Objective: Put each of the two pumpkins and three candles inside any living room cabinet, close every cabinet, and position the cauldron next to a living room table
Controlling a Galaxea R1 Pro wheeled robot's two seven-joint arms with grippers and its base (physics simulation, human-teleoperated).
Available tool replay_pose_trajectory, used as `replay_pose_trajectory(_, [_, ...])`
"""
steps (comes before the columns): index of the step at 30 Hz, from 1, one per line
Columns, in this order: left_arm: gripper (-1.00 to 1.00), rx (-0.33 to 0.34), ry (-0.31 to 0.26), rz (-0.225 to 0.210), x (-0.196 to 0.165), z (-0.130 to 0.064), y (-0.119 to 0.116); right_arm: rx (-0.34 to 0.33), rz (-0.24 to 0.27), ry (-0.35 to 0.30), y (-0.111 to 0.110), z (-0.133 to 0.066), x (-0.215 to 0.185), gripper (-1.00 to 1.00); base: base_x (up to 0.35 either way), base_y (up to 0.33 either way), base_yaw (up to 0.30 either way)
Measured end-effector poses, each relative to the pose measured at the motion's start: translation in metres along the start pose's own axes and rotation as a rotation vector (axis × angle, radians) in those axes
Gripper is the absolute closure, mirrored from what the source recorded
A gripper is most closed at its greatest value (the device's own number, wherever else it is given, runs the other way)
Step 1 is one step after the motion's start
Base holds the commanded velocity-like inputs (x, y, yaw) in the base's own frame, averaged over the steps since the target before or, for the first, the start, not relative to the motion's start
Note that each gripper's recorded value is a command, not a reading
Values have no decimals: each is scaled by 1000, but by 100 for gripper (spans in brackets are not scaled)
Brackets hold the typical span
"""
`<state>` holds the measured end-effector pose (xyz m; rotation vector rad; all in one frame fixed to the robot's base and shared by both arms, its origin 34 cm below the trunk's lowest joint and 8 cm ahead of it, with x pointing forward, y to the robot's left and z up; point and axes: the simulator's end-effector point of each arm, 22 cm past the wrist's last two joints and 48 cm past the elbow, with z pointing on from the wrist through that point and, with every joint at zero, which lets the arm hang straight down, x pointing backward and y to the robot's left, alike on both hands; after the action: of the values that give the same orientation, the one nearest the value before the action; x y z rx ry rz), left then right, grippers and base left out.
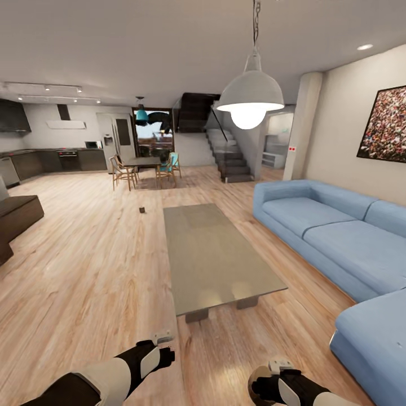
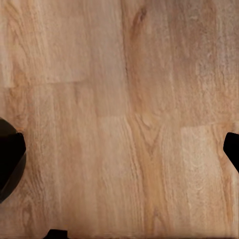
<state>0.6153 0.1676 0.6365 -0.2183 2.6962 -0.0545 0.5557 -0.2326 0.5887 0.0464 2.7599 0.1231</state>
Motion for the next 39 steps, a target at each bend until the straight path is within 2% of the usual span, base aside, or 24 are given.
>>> replay_pose_trajectory(7, [-100, 2, -7, 0, -3, -2, -1, 0, -1, -6, 0, -2, -2, 100, -151, 0, 247])
replay_pose_trajectory(14, [-100, 2, -13, -1, -5, -4, 0, 1, -2, -11, 0, -4, -4, 100, -8, 6, 211])
replay_pose_trajectory(22, [-100, 4, -16, -4, -6, -5, 0, 0, -2, -15, 0, -5, -6, 100, 0, 193, 133])
replay_pose_trajectory(39, [-100, 6, -29, -5, -11, -9, -1, 0, -5, -26, 1, -8, -10, 100, 0, 11, 246])
